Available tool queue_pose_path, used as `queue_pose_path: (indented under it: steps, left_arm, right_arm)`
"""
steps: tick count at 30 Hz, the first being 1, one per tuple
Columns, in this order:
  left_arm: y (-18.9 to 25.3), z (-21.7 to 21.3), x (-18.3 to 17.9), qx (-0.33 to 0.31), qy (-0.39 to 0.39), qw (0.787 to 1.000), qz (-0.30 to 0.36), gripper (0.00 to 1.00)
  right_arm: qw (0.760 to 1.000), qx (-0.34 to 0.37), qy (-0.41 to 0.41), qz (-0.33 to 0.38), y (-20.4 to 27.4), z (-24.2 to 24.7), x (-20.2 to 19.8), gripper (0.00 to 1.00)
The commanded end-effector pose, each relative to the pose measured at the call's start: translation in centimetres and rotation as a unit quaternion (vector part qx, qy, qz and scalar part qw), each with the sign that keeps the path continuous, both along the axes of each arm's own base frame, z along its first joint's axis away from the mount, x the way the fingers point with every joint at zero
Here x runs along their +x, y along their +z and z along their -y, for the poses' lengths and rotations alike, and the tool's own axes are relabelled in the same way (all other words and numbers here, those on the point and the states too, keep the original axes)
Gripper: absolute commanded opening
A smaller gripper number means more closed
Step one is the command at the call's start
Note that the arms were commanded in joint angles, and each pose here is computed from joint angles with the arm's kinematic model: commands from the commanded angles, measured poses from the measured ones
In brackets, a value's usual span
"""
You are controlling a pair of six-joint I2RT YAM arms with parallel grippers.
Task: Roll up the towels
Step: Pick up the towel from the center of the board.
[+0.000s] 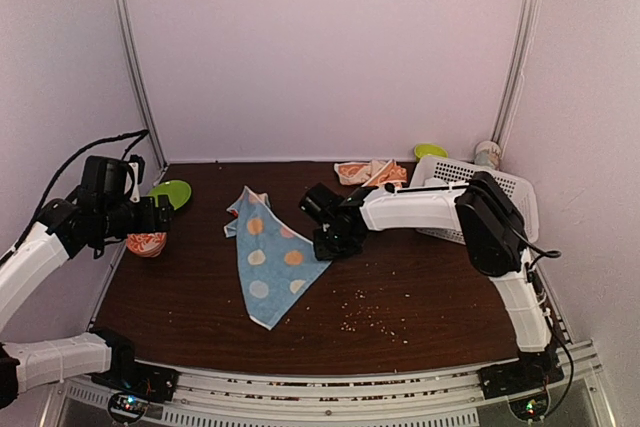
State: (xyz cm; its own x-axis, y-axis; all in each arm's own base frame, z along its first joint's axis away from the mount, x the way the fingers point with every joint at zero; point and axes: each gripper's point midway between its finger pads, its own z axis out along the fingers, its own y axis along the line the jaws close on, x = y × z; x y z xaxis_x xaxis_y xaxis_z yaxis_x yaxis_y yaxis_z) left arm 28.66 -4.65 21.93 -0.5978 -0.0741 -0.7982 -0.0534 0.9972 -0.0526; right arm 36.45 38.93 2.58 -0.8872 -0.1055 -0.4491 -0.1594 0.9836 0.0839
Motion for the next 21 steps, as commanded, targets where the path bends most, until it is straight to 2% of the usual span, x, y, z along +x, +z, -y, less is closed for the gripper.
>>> queue_pose_path:
  steps: [1, 6, 12, 16, 21]
  left_arm:
    - [0.9, 0.1, 0.3, -0.009, -0.001, 1.000, 0.018, 0.95]
    - [0.9, 1.0, 0.5, -0.020, -0.023, 0.999, 0.018, 0.95]
    - [1.1, 3.7, 0.1, -0.044, -0.092, 0.995, 0.022, 0.94]
    - [1.2, 7.6, -0.8, -0.054, -0.161, 0.985, 0.027, 0.94]
    - [-0.7, 12.9, -0.9, -0.068, -0.207, 0.976, -0.002, 0.94]
  right_arm:
    - [1.000, -0.021, 0.009, 0.012, 2.9, 3.6, -2.5, 0.00]
    - [0.997, 0.024, 0.054, 0.042, 7.2, 5.9, -6.1, 0.00]
    - [0.990, 0.022, 0.122, 0.070, 9.3, 11.5, -14.0, 0.00]
    - [0.990, 0.053, 0.099, 0.079, 9.3, 15.7, -17.5, 0.00]
    - [0.990, 0.091, 0.044, 0.096, 8.0, 19.5, -18.8, 0.00]
